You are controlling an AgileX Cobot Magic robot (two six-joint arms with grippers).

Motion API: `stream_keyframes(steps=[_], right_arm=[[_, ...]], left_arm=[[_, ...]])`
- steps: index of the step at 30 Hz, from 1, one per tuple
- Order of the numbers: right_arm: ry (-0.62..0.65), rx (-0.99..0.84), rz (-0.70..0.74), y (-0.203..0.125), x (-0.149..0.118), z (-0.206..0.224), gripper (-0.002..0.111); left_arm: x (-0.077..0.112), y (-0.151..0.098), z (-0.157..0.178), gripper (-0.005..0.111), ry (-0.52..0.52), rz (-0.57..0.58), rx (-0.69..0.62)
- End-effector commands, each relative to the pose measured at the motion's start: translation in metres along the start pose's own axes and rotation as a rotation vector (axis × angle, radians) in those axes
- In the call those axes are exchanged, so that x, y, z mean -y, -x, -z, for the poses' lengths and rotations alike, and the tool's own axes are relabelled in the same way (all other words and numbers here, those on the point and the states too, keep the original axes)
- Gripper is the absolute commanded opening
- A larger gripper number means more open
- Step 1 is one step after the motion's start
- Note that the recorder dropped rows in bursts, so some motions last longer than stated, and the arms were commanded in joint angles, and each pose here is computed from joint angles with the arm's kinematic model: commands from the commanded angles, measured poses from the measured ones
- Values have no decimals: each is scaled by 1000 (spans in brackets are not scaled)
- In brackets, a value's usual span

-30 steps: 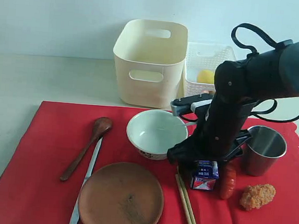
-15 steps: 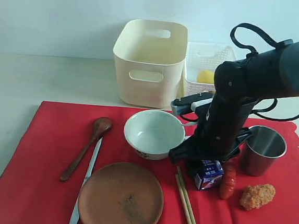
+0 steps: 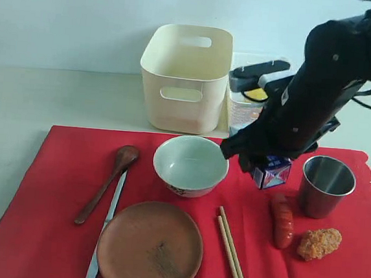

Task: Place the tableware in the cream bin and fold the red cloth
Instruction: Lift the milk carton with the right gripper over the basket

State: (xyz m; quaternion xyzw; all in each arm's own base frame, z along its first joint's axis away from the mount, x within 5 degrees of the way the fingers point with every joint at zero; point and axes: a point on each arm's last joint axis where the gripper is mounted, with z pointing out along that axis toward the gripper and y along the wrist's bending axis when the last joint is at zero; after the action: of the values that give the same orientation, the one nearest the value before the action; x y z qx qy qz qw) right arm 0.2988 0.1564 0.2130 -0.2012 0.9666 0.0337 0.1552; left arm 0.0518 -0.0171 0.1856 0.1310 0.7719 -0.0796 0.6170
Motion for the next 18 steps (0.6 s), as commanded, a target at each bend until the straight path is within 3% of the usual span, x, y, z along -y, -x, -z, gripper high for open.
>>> stream_keyframes(steps=[1,7,18], right_arm=[[-4,141,-27,2,7,44,0],[-25,292,-122,2,35,83,0],[-61,438,-246,25,96,73,0]], left_arm=[[0,0,0,0,5,-1,10],[0,0,0,0,5,-1,10],[0,0,0,0,5,-1,10]])
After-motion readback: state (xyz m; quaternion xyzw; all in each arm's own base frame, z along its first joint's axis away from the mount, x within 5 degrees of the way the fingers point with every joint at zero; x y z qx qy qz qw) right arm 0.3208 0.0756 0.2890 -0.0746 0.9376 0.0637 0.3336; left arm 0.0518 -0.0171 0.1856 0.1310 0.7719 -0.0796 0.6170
